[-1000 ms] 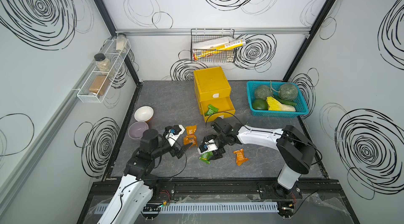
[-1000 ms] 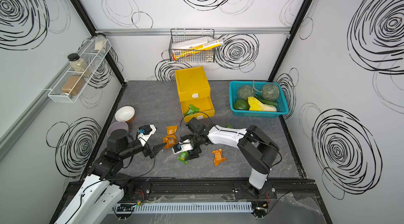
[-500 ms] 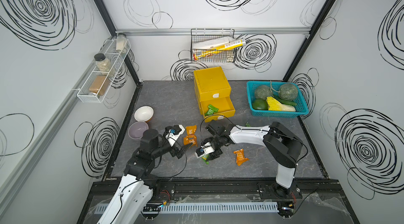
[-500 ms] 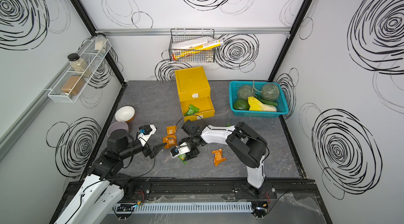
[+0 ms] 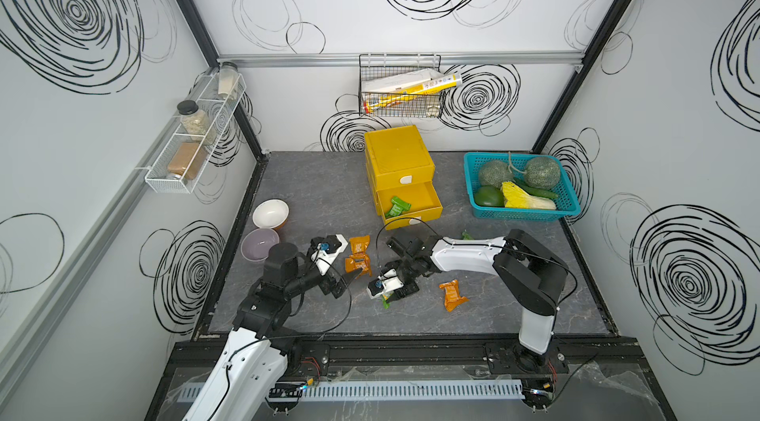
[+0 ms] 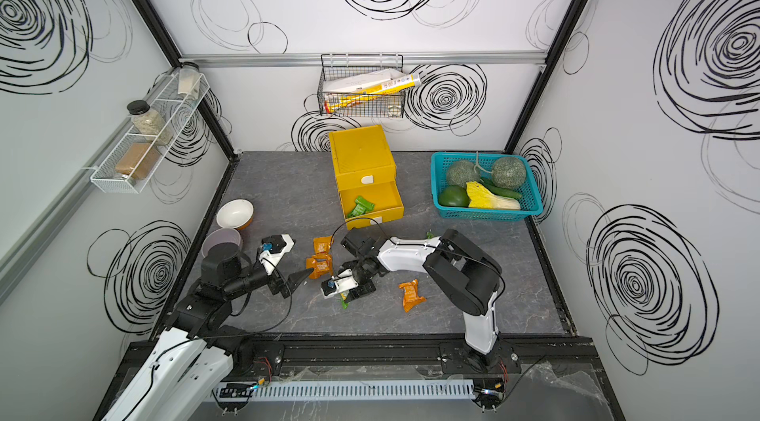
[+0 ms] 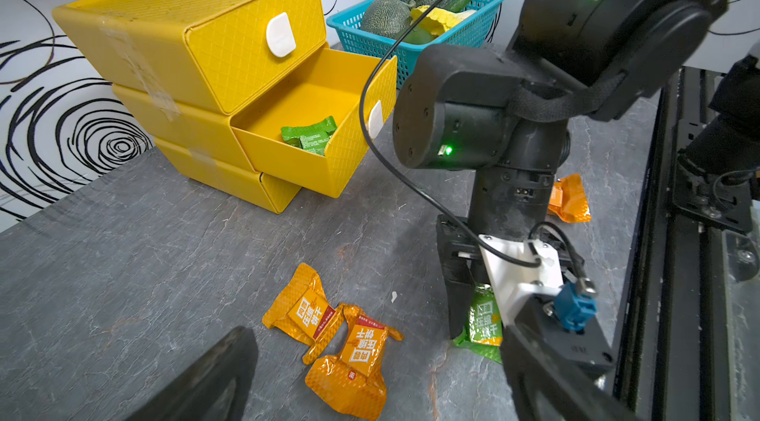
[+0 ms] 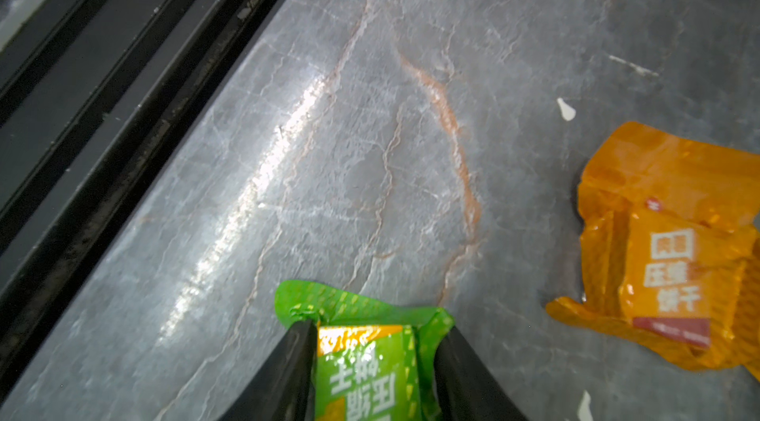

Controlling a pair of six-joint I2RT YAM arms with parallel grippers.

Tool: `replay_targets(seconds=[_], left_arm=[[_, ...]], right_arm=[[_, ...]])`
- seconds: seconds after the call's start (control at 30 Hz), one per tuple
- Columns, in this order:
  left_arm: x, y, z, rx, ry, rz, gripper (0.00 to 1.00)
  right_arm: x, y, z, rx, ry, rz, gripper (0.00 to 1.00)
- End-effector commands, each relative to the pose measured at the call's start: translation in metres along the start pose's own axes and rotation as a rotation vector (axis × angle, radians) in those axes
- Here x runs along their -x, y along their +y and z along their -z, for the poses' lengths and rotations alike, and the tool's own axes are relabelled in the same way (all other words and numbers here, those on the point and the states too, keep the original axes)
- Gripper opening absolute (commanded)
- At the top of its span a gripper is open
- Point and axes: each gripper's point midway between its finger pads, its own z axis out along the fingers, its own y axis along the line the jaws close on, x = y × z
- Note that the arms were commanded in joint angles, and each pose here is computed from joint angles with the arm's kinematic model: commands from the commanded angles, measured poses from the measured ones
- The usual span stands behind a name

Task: Place the cookies into the drawer by color
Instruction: Pick up the cookie at the center of the board, then place the cookie in the drawer.

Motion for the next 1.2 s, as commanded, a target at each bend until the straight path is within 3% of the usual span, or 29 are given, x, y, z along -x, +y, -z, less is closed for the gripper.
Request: replay_targets(seconds=[0.0, 0.1, 0.2, 0.37, 0.83, 1.17], left_arm=[[0.007, -0.002, 0.001, -0.011, -0.027, -0.025, 0.99], [0.008, 0.004, 0.001, 0.025, -0.035, -0.022, 0.99], [0.008, -0.003, 0.002, -0.015, -0.035, -0.031, 0.99], [0.008, 0.0, 0.001, 0.009, -0.039, -0.028, 0.99], [0.009, -0.001, 0.002, 0.004, -0.041, -0.035, 0.99], [0.009, -0.006, 0.002, -0.023, -0.038, -0.04, 0.99]], right_arm=[[-0.015, 0.016, 0.002, 0.019, 0.066, -0.035, 0.53], [-0.018, 0.016, 0.005, -0.009, 0.08, -0.029, 0.55], [-0.019, 0.013, 0.008, -0.043, 0.086, -0.045, 0.49], [-0.016, 0.008, 0.015, -0.071, 0.089, -0.058, 0.17], [0.006, -0.009, 0.063, -0.286, 0.025, -0.144, 0.16], [0.013, -0.048, 0.116, -0.51, -0.037, -0.342, 0.16]])
